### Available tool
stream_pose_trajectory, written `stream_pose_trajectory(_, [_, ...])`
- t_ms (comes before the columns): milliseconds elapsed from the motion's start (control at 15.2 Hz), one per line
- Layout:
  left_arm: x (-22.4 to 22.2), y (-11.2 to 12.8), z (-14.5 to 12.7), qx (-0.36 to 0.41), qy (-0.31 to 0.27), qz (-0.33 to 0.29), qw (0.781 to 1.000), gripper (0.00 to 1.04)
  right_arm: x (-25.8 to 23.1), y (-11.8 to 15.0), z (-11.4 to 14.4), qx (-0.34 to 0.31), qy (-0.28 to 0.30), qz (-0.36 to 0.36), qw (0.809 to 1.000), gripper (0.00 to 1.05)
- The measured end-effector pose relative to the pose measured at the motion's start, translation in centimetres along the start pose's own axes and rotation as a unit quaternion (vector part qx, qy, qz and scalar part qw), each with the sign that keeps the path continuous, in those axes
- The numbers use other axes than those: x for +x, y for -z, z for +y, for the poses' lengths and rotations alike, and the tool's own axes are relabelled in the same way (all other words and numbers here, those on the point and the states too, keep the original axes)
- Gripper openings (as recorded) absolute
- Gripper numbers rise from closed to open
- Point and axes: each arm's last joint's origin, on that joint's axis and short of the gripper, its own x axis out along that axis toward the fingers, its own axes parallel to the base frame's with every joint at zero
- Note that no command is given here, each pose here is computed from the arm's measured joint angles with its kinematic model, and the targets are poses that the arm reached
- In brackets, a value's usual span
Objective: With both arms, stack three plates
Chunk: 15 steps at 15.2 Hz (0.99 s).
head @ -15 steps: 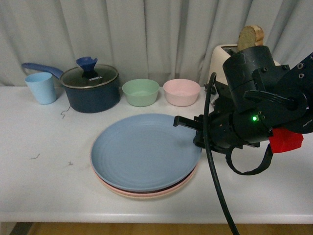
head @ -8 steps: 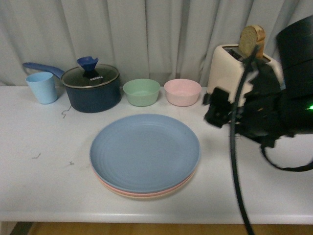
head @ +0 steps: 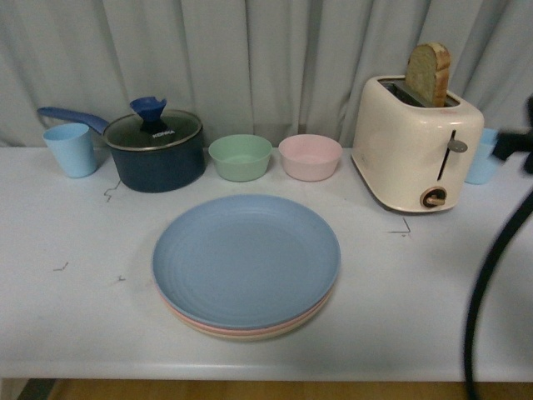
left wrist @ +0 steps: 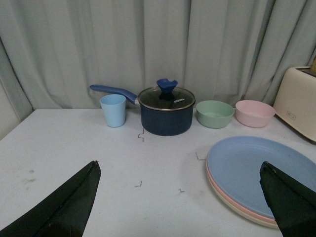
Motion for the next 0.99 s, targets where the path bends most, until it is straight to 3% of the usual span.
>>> stream_pose_trajectory(66, [0.0, 0.0, 0.0, 0.000, 0.000, 0.000, 1.000, 0.98, -1.1, -0.7, -0.5, -0.004, 0.002, -0.010, 1.000, 0.26])
stream_pose_trajectory(198, [0.0, 0.0, 0.0, 0.000, 0.000, 0.000, 1.000, 0.98, -3.7, 0.8, -1.3, -0.018, -0.004, 0.046, 0.999, 0.06])
stream_pose_trajectory(263, [0.0, 0.0, 0.0, 0.000, 0.000, 0.000, 1.000, 0.98, -4.9, 0.9, -1.7, -0.026, -0.005, 0.066, 0.997, 0.02])
stream_pose_trajectory(395, [0.0, 0.0, 0.0, 0.000, 0.000, 0.000, 1.000, 0.98, -6.5, -1.3, -2.3, -0.021, -0.003, 0.014, 1.000, 0.02])
stream_pose_trajectory(593, [0.0, 0.0, 0.0, 0.000, 0.000, 0.000, 1.000, 0.98, -9.3, -0.4, -3.1, -0.023, -0.003, 0.043, 0.999, 0.02])
stream_pose_trajectory(988, [0.0, 0.0, 0.0, 0.000, 0.000, 0.000, 1.000, 0.98, -12.8, -1.1, -4.4, -0.022, -0.001, 0.030, 0.999, 0.02])
